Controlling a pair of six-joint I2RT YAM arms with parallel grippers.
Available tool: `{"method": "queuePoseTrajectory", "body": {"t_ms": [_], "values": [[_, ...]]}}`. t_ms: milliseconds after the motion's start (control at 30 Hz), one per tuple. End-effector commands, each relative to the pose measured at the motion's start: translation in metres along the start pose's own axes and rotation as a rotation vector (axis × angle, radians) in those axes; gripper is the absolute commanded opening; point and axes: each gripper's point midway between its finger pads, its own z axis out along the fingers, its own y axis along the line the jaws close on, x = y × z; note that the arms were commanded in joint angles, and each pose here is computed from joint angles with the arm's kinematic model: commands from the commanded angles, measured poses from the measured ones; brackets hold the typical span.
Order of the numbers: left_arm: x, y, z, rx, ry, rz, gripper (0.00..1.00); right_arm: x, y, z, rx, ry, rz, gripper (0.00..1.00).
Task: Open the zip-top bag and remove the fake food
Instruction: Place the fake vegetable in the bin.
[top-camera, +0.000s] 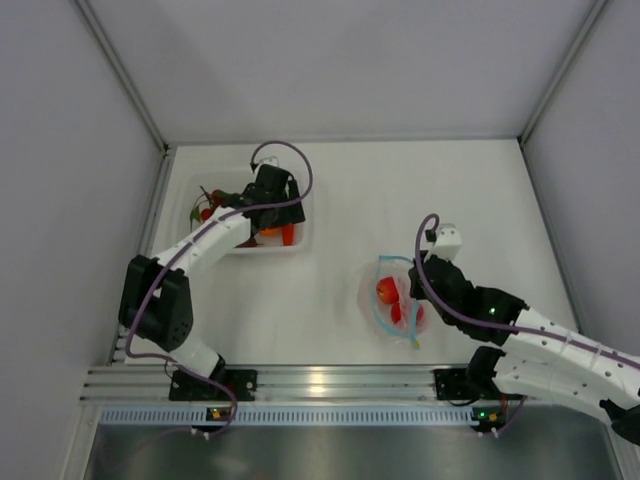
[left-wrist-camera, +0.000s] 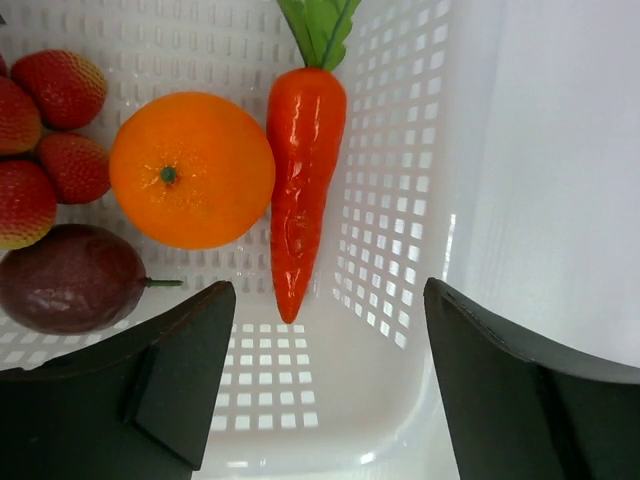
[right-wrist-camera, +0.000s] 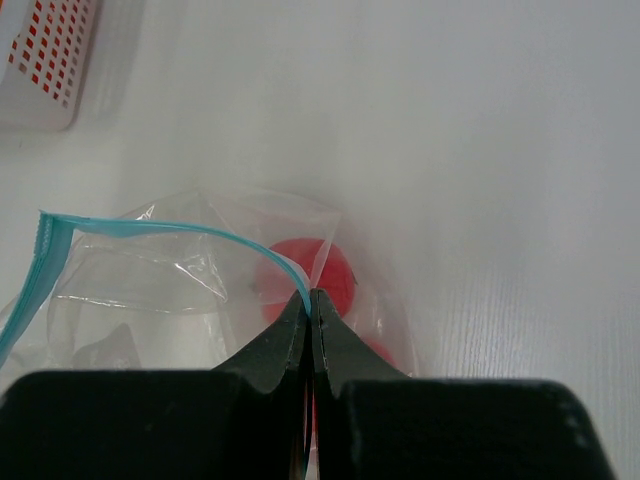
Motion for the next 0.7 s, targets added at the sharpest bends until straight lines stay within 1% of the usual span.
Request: {"method": "queuePoseTrajectory", "body": {"t_ms": [0,67,100,133,167,200,400,433,500,533,567,633,667], "values": [[-0.036,-0.008,-0.045,0.077,-0.127,-0.041,0.82,-0.025,0.009,-0.005,-0.021,-0.038,0.027,0.0],[-0.041,-0.01,-0.057,0.1,-0.151,-0.052,0.85,-0.029,0.013,-0.006,-0.033,-0.039,0.031,0.0],[-0.047,-0.013,-0.073,0.138,-0.177,-0.066,0.9,-0.029,0.014,-0.006,-0.036,-0.036,0.03,0.0],[-0.047,-0.015,-0.08,0.161,-0.179,-0.066,0.91,-0.029,0.017,-0.005,-0.043,-0.029,0.029,0.0],[-0.049,-0.019,-0.088,0.194,-0.188,-0.069,0.98,-0.032,0.019,-0.005,-0.046,-0.03,0.037,0.0],[-0.048,-0.026,-0.098,0.241,-0.182,-0.073,0.98,-0.032,0.02,-0.005,-0.045,-0.026,0.039,0.0],[-0.052,-0.054,-0.173,0.458,-0.251,-0.101,0.98,-0.038,0.025,-0.001,-0.019,-0.029,0.111,0.0],[-0.051,-0.058,-0.18,0.471,-0.26,-0.101,0.96,-0.04,0.025,0.0,-0.008,-0.035,0.125,0.0],[-0.042,-0.08,-0.201,0.542,-0.261,-0.08,0.91,-0.043,0.029,0.001,-0.014,-0.042,0.157,0.0],[-0.042,-0.085,-0.207,0.543,-0.277,-0.075,0.88,-0.043,0.032,0.003,-0.015,-0.038,0.169,0.0],[-0.027,-0.103,-0.219,0.588,-0.26,-0.042,0.79,-0.047,0.034,0.002,-0.02,-0.039,0.175,0.0],[-0.019,-0.122,-0.232,0.626,-0.251,-0.032,0.75,-0.046,0.037,0.004,-0.014,-0.028,0.184,0.0],[-0.007,-0.135,-0.241,0.644,-0.25,-0.013,0.69,-0.049,0.04,0.004,-0.019,-0.034,0.2,0.0]]}}
